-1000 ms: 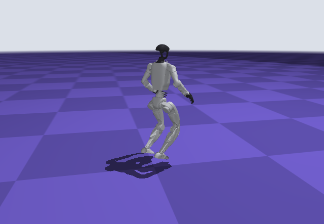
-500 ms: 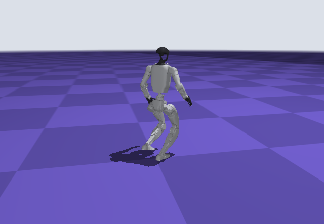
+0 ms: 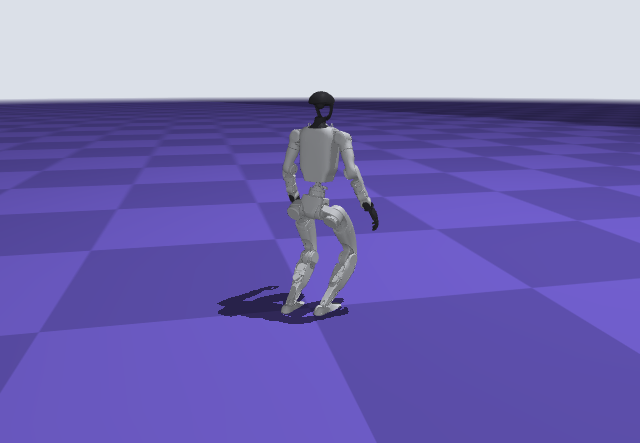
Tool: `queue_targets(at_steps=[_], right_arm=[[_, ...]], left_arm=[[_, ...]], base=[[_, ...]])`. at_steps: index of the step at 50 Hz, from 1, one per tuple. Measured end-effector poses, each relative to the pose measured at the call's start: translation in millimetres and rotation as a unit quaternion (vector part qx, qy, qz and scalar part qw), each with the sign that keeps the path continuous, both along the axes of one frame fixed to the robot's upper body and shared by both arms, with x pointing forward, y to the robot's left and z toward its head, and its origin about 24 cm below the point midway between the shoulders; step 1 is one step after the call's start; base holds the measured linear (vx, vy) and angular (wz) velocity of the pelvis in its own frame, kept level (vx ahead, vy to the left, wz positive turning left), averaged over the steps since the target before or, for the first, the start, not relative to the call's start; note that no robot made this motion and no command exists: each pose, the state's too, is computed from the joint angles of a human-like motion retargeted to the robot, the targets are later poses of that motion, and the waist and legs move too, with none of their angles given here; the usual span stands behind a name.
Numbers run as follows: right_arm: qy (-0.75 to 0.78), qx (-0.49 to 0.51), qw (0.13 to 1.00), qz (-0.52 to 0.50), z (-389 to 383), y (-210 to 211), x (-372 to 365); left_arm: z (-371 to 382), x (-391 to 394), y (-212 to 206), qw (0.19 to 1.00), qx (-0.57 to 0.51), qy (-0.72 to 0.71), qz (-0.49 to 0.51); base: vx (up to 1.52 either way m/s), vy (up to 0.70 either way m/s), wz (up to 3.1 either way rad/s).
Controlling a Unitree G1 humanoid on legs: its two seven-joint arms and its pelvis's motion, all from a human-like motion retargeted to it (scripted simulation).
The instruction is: Run
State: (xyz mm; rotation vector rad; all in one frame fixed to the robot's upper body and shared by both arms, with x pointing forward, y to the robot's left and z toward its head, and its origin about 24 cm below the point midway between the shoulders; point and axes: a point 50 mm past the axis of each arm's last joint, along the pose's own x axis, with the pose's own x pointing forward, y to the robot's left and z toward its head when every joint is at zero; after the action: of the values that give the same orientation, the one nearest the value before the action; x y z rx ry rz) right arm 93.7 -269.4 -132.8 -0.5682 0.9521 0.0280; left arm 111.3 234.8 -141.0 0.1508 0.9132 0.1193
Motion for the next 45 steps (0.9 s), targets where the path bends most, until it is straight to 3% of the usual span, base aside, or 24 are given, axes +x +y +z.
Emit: queue_targets(at_steps=[15, 28, 37, 45], right_arm=[[-0.132, -0.089, 0.987, 0.005, 40, -27, 46], [-0.184, -0.038, 0.981, 0.049, 46, 11, 72], [-0.172, 0.02, 0.982, 0.074, 41, 35, 63], [-0.042, -0.002, 0.999, 0.022, 3, 20, 1]], left_arm=[[33, 50, -22, 0.99, -0.026, -0.131, -0.055], [0, -27, -28, 0.998, -0.064, -0.005, -0.018], [-7, -64, -21, 0.998, -0.047, 0.049, -0.01], [7, 1, -29, 0.999, -0.02, -0.049, 0.011]], base=[[0.04, -0.13, -0.04], [0.11, 0.09, 0.18], [0.06, 0.1, 0.35], [0.12, 0.02, 0.8]])
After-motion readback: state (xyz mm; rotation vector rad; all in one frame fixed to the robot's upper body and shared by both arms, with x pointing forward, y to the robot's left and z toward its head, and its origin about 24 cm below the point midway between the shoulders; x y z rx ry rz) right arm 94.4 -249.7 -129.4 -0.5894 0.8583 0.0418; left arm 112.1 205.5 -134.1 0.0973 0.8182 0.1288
